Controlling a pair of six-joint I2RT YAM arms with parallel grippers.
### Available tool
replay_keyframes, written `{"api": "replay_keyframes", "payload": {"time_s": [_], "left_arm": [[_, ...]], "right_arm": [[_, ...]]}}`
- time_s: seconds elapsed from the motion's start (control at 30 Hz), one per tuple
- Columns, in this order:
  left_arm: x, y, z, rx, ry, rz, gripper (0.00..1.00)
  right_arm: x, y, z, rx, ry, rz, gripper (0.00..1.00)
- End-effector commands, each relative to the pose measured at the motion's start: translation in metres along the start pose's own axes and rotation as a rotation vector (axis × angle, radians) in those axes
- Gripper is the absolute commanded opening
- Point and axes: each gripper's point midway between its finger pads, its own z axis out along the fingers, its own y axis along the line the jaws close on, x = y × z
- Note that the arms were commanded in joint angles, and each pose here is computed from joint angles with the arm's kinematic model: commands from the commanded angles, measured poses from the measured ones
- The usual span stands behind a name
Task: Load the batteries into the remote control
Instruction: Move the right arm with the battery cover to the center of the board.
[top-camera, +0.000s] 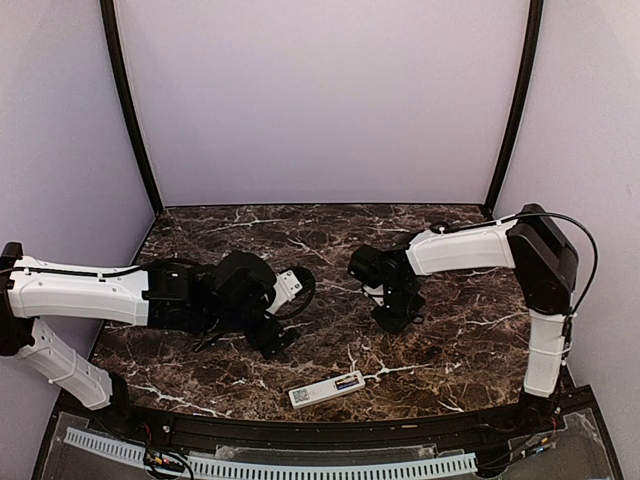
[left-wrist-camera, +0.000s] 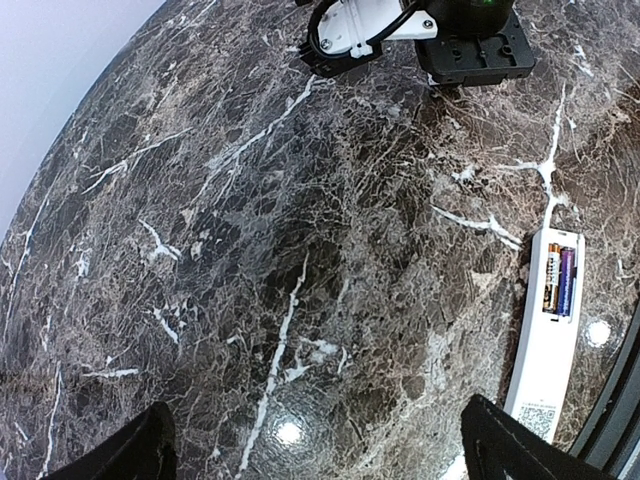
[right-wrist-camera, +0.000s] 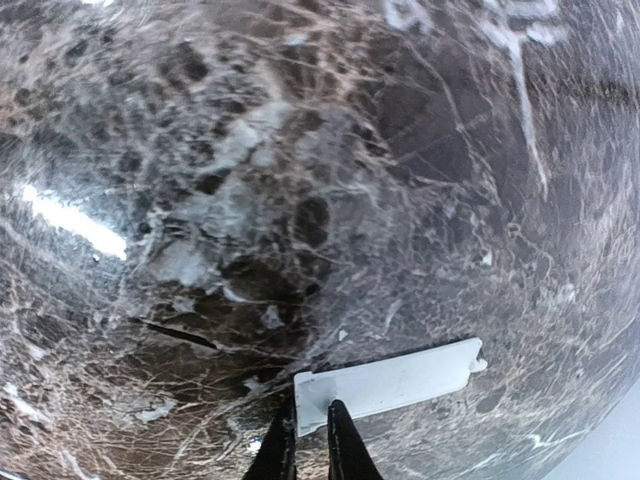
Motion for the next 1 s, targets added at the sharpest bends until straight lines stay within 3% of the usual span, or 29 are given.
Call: {"api": "replay_keyframes", "payload": {"time_s": [0.0, 0.07, 0.3, 0.63, 0.87, 0.97], "left_arm": [[0.001, 0.003, -0.007, 0.004, -0.012, -0.006, 0.99], [0.001, 0.004, -0.007, 0.004, -0.013, -0.006, 0.99], [0.001, 0.004, -0.006, 0.005, -0.012, 0.003, 0.99], [-0.002, 0.005, -0.006, 0.003, -0.025, 0.007, 0.99], [-0.003, 0.003, -0.004, 0.011, -0.025, 0.007, 0.99], [-0.003, 0.004, -0.005, 0.008, -0.025, 0.005, 0.99]], "right_arm": [[0.004, 0.000, 0.019, 0.034, 0.038, -0.021, 0.05], [0.004, 0.000, 0.019, 0.032, 0.033, -0.024, 0.00], [-0.002, 0.002, 0.009, 0.006, 0.007, -0.021, 0.00], [-0.008, 0.012, -0.046, -0.140, -0.105, 0.034, 0.00], [-0.008, 0.010, -0.047, -0.135, -0.115, 0.035, 0.00], [-0.015, 0.009, -0.041, -0.145, -0.116, 0.045, 0.14]]}}
